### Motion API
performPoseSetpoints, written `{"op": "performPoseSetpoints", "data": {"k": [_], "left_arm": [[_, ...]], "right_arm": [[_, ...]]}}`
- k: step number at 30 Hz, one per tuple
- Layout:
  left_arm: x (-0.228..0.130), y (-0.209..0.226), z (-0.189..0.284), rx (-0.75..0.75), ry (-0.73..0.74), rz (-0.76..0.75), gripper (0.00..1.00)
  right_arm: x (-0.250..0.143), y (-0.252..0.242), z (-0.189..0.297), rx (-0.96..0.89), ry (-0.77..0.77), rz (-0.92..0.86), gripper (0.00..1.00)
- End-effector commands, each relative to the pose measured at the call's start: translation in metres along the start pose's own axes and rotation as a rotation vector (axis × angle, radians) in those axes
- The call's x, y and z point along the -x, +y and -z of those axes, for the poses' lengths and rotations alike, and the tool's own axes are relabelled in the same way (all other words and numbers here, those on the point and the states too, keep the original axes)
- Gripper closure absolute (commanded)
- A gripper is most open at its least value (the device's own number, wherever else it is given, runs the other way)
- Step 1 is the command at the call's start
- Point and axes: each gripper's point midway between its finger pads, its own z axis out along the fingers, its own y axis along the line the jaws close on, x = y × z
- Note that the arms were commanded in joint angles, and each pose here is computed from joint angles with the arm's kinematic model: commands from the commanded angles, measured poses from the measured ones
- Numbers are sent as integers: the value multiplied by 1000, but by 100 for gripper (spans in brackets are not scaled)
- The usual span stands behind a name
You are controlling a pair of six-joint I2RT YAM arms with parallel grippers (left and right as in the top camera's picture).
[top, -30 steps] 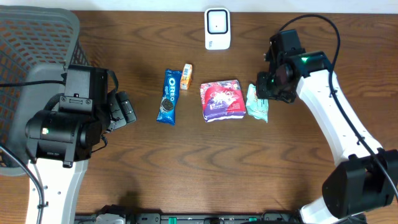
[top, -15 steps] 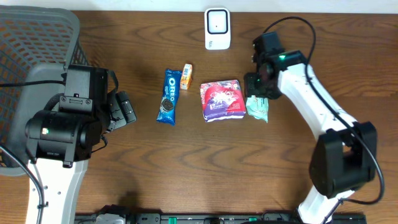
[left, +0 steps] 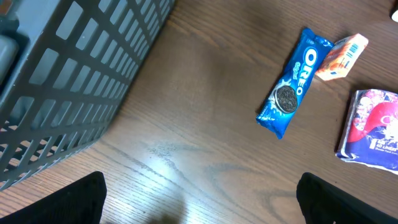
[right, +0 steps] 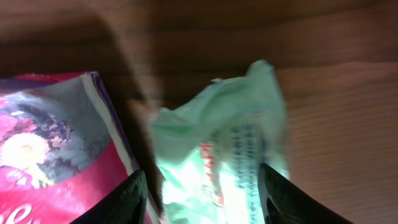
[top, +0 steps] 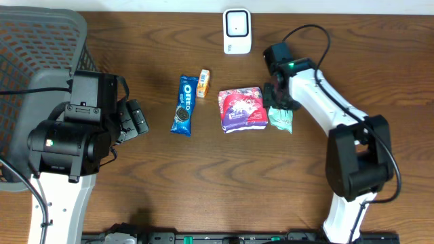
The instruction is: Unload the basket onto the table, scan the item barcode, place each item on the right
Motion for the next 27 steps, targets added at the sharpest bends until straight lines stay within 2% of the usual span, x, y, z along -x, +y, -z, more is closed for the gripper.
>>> {"op": "performPoseSetpoints", "data": {"k": [1,7,14,15,17,19,24,27], "left_arm": [[3,2,1,13,-5,-1,2],[3,2,1,13,-5,-1,2],[3,2,1,13,-5,-1,2],[3,2,1,13,-5,-1,2],[3,2,1,13,-5,-1,2],[3,2,1,13,-5,-1,2],[3,2,1,13,-5,-1,2],[3,2,1,13,-5,-1,2]], "right_arm": [[-2,10,-8,-19,3,8,46],[-4,-8,-22,-138,3,22,43],[-17,-17,-51,-187,80,31,44],[-20,-18,-54,-192,92,32,47],[-24,-19,-55,-195,112,33,61],[-24,-20,-50,-191,115,32,69],[-12,-19,-26,-134,123,-4,78],[2,-12,-4,10,150,16,81]]}}
